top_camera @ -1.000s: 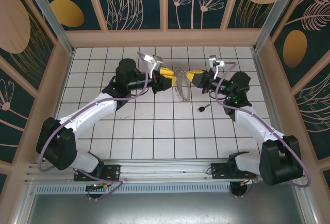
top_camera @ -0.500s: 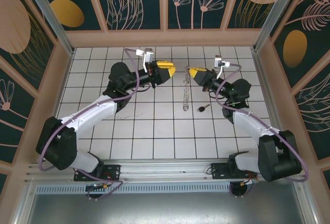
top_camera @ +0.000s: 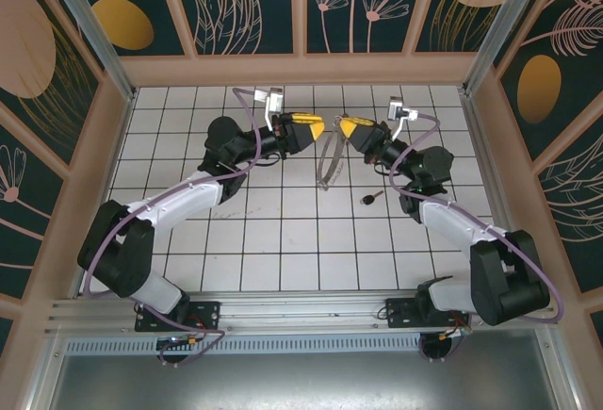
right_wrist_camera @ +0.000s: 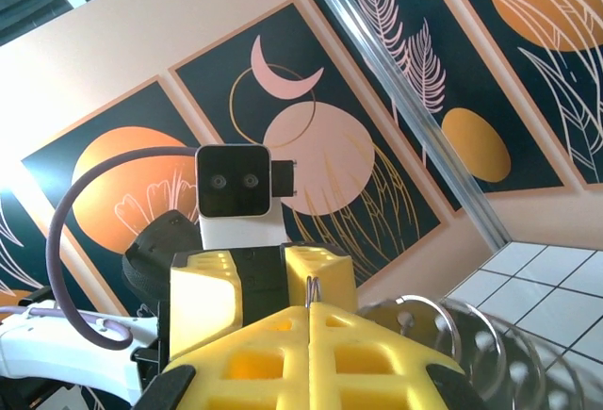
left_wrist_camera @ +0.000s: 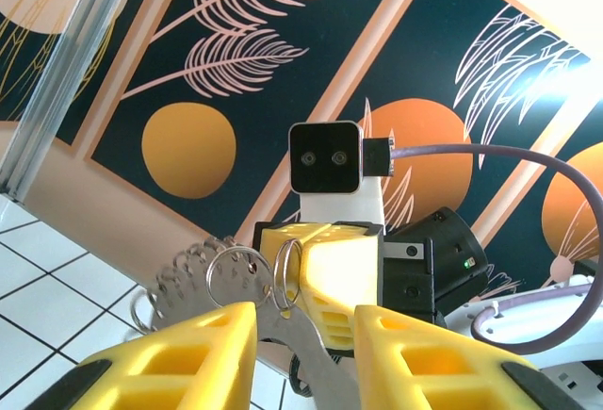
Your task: Put the keys on the keyring
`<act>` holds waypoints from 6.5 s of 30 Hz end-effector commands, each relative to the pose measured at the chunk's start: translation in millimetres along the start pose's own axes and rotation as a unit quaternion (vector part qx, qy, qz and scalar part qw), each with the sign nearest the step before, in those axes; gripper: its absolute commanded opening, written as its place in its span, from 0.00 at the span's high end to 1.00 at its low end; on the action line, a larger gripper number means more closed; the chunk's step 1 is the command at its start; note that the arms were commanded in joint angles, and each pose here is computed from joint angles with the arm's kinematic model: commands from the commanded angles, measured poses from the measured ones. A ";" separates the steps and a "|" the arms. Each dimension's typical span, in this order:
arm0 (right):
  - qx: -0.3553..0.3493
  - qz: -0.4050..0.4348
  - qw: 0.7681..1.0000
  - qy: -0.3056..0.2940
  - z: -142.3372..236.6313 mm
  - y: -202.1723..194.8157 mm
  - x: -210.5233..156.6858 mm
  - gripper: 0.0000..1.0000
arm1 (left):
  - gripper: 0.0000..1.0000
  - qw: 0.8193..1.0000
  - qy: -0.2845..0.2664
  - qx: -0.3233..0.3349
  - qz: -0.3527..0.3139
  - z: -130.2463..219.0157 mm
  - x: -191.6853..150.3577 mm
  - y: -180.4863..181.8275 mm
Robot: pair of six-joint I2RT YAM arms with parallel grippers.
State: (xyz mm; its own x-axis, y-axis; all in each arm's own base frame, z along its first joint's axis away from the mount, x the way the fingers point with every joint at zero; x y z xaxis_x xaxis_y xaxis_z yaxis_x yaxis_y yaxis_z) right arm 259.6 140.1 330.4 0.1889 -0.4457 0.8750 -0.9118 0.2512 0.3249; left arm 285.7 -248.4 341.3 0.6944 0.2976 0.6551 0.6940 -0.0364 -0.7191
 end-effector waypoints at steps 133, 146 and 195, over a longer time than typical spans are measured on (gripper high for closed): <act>0.065 0.102 0.990 -0.071 0.3 30.4 39.9 1.00 | 0.61 0.998 -0.025 -0.014 -0.060 -9.4 33.1 -40.1; 0.085 0.079 0.987 -0.114 -13.7 25.0 44.6 1.00 | 0.67 0.997 0.000 -0.066 -0.035 -20.0 25.6 -34.2; 0.085 0.047 0.993 -0.066 -21.6 21.5 20.1 1.00 | 0.91 0.997 -0.004 -0.079 -0.025 -33.8 20.5 -28.1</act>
State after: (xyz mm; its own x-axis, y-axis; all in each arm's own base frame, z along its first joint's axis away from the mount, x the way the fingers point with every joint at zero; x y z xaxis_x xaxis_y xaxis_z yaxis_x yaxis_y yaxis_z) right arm 259.5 151.7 354.7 0.1075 -0.5429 0.8329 -0.9563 0.1727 0.2359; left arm 288.9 -270.7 371.1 0.6864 0.2952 0.6646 0.7189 -0.1372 -0.6814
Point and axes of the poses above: each hand's point on the last joint's axis, 136 mm out from that joint toward the fingers, its own z axis back along the fingers, its own y axis along the line the jaws close on, x = y × z, the point moved 10 cm from there along z, back along the fingers, and after that the axes turned 14 degrees about z, right-handed, at the moved point
